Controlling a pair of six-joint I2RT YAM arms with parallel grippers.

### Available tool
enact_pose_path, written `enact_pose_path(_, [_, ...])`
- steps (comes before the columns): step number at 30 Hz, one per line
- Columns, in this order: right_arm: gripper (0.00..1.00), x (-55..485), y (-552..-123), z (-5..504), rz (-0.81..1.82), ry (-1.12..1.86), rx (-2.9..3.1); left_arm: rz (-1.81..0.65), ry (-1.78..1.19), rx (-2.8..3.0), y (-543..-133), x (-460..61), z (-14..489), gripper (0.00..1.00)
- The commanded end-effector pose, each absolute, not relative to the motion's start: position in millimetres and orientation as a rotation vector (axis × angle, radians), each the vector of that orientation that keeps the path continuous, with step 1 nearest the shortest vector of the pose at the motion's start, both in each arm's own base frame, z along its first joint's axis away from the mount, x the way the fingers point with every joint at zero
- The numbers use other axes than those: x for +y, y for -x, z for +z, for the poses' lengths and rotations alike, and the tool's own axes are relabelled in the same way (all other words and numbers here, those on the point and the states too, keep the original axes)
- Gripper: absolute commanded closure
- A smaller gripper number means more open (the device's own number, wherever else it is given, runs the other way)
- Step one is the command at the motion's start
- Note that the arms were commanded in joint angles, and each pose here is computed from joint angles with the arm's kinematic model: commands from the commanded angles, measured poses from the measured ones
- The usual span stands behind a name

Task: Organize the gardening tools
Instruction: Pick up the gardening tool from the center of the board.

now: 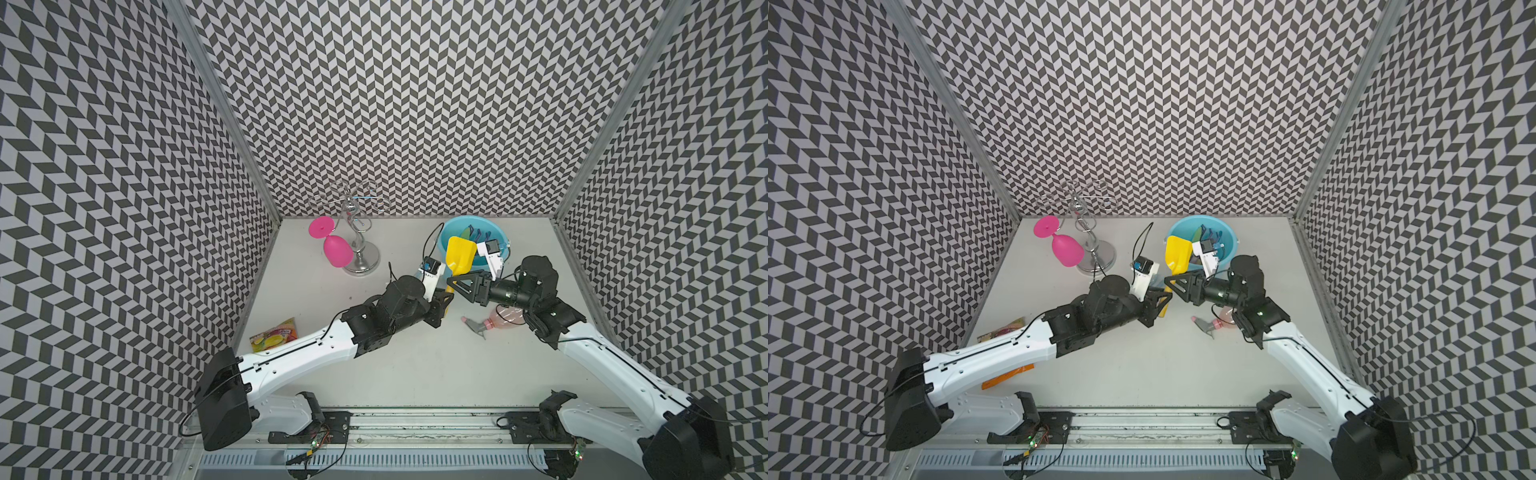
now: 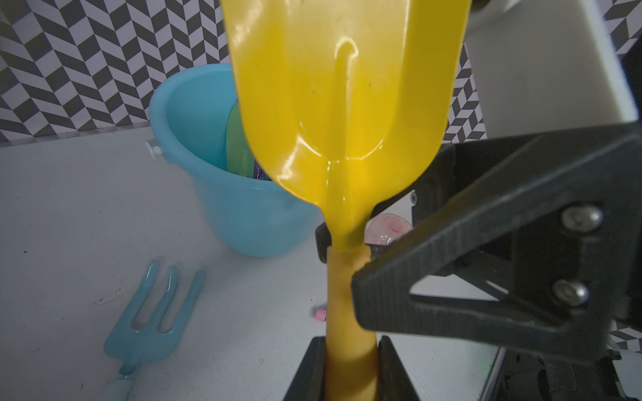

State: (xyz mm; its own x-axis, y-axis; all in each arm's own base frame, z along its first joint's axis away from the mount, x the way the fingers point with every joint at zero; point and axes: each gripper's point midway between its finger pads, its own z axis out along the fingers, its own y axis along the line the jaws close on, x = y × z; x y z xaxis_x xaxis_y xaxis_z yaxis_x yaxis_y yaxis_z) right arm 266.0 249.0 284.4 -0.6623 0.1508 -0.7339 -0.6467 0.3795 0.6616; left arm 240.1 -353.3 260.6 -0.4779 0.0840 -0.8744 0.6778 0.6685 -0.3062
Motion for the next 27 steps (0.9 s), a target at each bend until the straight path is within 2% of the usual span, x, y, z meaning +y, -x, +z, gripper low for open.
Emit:
enact_pose_path(1, [0.63, 252.6, -263.7, 306.2, 1.377, 0.472, 1.812, -0.864, -0.586, 1.834, -237.2, -357.8, 302.5, 0.92])
enact_pose_path(7, [0.76, 252.0, -263.7, 305.3, 1.373, 0.469, 1.811, -0.861, -0.602, 1.817, -233.7, -359.7, 304.5, 0.92])
enact_pose_path(10, [0.90, 251.6, -264.6, 306.1, 1.370, 0.465, 1.809, -0.854, -0.606, 1.815, -232.6, -359.8, 304.4, 0.91])
enact_pose_path(12, [0.96, 250.6, -266.3, 307.5, 1.357, 0.456, 1.806, -0.847, -0.600, 1.817, -232.7, -358.6, 304.3, 0.79])
enact_pose_path(14, [0.98, 248.5, -269.3, 310.2, 1.337, 0.441, 1.798, -0.837, -0.592, 1.825, -233.5, -356.4, 301.7, 0.73])
enact_pose_path(16, [0.98, 246.5, -272.8, 312.9, 1.310, 0.427, 1.797, -0.826, -0.578, 1.834, -234.4, -353.2, 299.2, 0.64])
enact_pose_path(18, [0.98, 242.7, -280.7, 316.2, 1.264, 0.395, 1.802, -0.807, -0.548, 1.839, -236.0, -346.6, 297.9, 0.44])
enact_pose_path(20, [0.98, 237.7, -289.9, 319.5, 1.210, 0.357, 1.805, -0.794, -0.528, 1.839, -236.0, -339.1, 297.4, 0.35])
enact_pose_path(27, [0.99, 216.9, -325.2, 343.2, 1.013, 0.245, 1.764, -0.705, -0.429, 1.876, -238.8, -301.5, 288.9, 0.24])
